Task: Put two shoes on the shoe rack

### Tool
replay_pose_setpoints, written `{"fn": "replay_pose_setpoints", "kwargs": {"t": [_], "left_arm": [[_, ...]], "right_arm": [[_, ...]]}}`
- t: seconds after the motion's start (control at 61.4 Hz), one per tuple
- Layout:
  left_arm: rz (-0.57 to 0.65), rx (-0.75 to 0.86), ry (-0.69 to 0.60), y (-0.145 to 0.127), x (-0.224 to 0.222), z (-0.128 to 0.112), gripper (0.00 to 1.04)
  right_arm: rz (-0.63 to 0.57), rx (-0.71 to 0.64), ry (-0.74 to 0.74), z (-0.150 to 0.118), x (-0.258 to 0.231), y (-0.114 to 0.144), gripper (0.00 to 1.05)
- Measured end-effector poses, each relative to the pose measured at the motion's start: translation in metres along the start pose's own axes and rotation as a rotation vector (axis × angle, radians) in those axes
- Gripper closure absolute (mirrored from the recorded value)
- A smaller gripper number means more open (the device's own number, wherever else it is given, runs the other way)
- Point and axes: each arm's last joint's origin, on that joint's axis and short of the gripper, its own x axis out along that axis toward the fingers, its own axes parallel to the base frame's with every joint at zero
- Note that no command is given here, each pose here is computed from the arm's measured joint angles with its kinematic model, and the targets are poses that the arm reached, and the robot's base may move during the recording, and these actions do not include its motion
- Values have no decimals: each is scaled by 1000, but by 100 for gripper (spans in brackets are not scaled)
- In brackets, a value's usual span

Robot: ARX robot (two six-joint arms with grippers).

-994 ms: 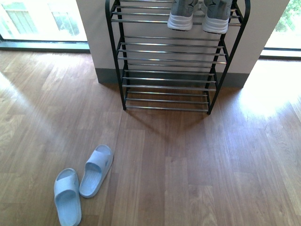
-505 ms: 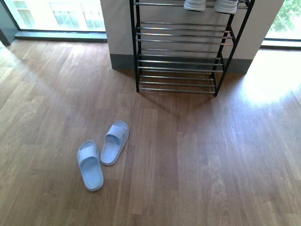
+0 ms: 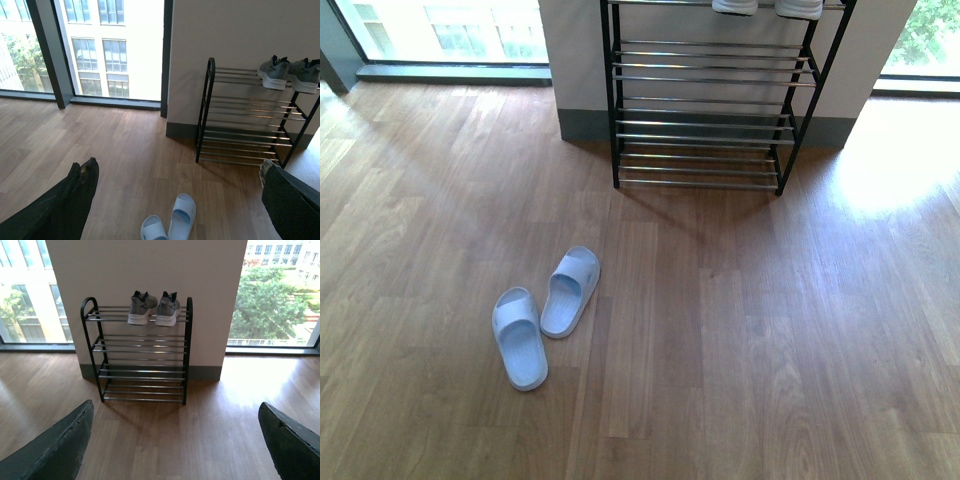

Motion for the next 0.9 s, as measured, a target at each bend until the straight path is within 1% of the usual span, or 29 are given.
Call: {"fn": "replay_pose_setpoints", "kwargs": {"t": [0.896], "left_arm": [[-2, 0, 0, 0, 0, 0, 9]], "right_arm": [[-3, 0, 0, 0, 0, 0, 9]]}}
